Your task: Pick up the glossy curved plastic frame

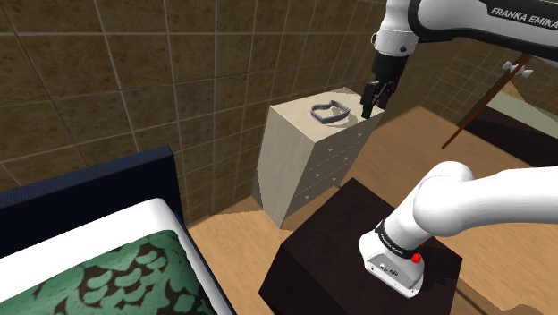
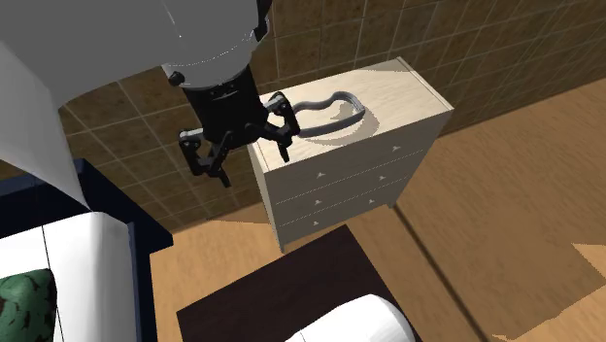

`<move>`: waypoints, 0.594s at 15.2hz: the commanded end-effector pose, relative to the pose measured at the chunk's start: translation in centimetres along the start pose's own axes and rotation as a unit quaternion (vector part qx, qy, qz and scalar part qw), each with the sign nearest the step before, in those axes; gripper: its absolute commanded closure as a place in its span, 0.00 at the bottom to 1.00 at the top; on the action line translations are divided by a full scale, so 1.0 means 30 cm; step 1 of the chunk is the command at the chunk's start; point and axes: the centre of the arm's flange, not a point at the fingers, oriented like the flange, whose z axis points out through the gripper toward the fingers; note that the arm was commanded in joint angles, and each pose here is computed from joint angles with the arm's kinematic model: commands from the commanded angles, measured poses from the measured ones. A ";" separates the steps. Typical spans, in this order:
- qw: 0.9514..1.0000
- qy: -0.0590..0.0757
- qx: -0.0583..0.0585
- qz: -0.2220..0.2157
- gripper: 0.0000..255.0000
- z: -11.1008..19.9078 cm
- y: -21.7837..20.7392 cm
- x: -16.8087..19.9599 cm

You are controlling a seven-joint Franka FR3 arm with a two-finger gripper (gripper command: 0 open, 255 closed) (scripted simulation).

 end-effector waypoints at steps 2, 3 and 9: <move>1.000 0.001 0.000 0.001 0.00 0.018 0.017 0.036; 1.000 0.001 0.000 0.002 0.00 0.035 0.034 0.072; 1.000 0.005 -0.001 0.008 0.00 0.140 0.138 0.286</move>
